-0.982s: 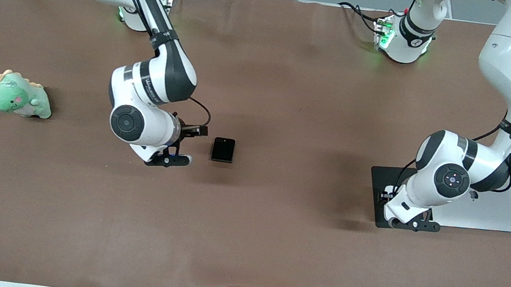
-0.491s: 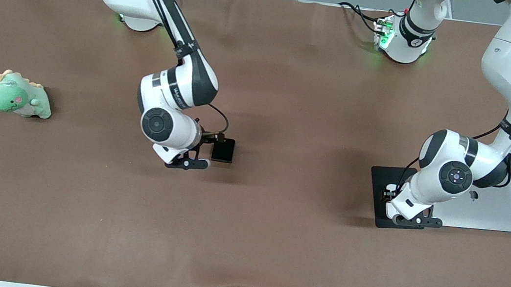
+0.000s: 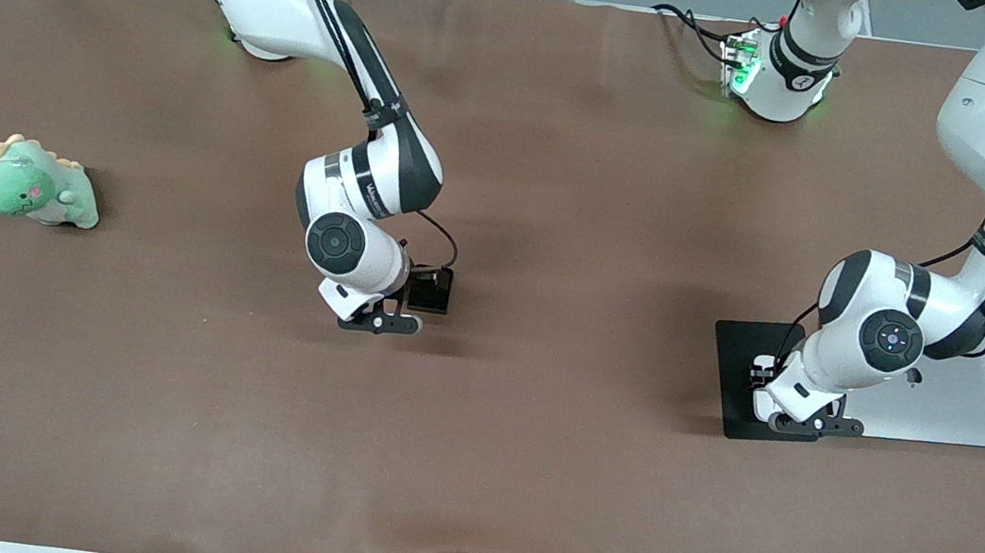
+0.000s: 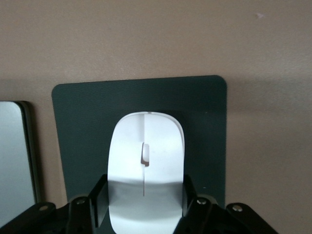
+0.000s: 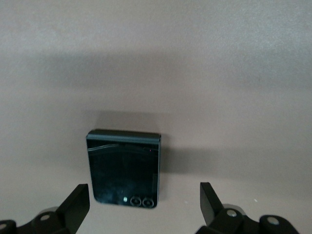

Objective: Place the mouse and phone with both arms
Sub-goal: 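Lower the mouse onto the pad while the right gripper grasps the phone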

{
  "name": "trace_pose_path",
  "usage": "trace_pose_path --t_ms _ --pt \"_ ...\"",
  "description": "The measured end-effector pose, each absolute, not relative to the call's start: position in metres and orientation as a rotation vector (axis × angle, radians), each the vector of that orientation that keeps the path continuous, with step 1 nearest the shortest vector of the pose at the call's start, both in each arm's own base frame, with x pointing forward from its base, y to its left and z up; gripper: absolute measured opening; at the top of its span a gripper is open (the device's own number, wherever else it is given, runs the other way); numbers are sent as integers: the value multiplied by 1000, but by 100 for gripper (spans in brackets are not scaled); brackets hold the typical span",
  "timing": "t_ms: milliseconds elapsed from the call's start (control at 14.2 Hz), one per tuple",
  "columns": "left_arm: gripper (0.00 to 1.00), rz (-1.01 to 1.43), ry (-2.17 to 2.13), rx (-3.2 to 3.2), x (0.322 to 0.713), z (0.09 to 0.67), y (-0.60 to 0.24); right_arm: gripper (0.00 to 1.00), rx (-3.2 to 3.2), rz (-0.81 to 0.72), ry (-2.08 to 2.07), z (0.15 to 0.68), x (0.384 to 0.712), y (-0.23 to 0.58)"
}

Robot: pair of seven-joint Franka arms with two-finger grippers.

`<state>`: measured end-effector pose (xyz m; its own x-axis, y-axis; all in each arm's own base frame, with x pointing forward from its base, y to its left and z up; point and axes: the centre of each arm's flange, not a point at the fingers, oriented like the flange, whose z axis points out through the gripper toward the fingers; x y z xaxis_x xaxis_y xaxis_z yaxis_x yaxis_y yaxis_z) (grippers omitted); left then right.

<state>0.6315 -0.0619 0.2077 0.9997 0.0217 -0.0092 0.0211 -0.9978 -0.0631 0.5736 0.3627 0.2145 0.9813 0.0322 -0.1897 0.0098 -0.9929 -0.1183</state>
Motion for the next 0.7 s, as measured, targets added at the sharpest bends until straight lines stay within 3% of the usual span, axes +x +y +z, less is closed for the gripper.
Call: trace_pose_path --t_ms 702 --pt "62 -11 -23 -3094 621 190 -57 100 -3023 251 24 187 563 383"
